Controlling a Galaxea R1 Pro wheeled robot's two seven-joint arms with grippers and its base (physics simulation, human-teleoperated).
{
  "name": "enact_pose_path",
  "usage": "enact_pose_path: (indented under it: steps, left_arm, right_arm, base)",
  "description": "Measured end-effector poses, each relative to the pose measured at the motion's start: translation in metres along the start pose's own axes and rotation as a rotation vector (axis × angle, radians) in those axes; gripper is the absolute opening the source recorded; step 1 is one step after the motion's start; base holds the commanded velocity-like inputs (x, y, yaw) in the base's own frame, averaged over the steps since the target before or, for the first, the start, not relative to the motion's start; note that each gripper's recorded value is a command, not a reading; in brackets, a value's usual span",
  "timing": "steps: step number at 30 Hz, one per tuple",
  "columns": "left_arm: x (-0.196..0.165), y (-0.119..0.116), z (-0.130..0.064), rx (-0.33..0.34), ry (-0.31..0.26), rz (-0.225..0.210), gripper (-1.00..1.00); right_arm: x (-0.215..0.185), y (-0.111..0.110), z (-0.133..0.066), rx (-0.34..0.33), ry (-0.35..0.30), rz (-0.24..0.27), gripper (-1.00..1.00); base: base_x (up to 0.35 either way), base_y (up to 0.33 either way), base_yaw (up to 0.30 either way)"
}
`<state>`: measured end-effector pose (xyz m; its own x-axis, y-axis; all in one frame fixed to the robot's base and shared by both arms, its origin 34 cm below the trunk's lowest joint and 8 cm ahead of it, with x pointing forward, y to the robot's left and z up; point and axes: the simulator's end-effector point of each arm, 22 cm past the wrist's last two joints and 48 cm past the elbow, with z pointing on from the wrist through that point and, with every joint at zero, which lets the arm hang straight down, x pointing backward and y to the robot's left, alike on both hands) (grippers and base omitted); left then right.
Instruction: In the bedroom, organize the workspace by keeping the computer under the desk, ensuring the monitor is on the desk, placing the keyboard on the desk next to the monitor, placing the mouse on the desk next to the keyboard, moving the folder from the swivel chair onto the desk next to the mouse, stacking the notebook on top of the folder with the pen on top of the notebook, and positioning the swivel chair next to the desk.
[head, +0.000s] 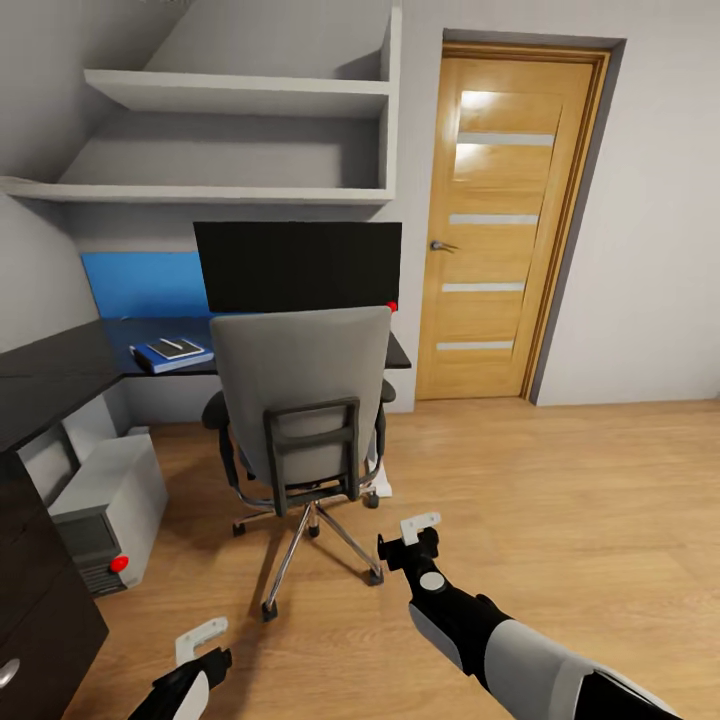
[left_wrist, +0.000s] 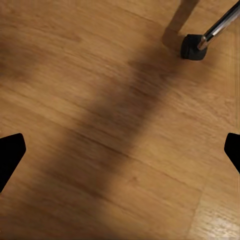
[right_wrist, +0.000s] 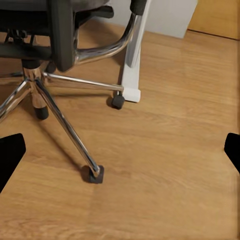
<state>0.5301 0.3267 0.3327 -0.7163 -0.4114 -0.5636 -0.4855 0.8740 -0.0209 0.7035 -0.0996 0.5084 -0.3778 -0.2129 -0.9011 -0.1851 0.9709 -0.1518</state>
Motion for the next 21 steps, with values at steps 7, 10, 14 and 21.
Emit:
enact_pose_path:
  steps: [7, 10, 14, 21]
  left_arm:
    - [-0.011, -0.003, -0.012, 0.002, -0.005, 0.002, 1.0]
    - [-0.018, -0.004, -0.018, 0.002, -0.013, 0.001, 1.0]
    - [-0.04, -0.005, -0.026, -0.001, -0.078, 0.016, 1.0]
    - [-0.037, -0.016, -0.039, 0.007, -0.096, 0.097, 1.0]
  right_arm:
    - [-0.019, -0.008, -0.005, 0.021, -0.009, -0.002, 1.0]
    - [-0.028, -0.012, -0.007, 0.033, -0.012, -0.003, 1.0]
    - [-0.025, -0.023, -0.012, 0.069, 0.003, -0.011, 1.0]
    - [0.017, -0.045, -0.031, 0.124, 0.043, -0.013, 1.0]
  base:
    - [-0.124, 0.0, 0.0]
    - [-0.283, 0.0, 0.018]
    - [-0.311, 0.0, 0.087]
    - [-0.115, 0.0, 0.084]
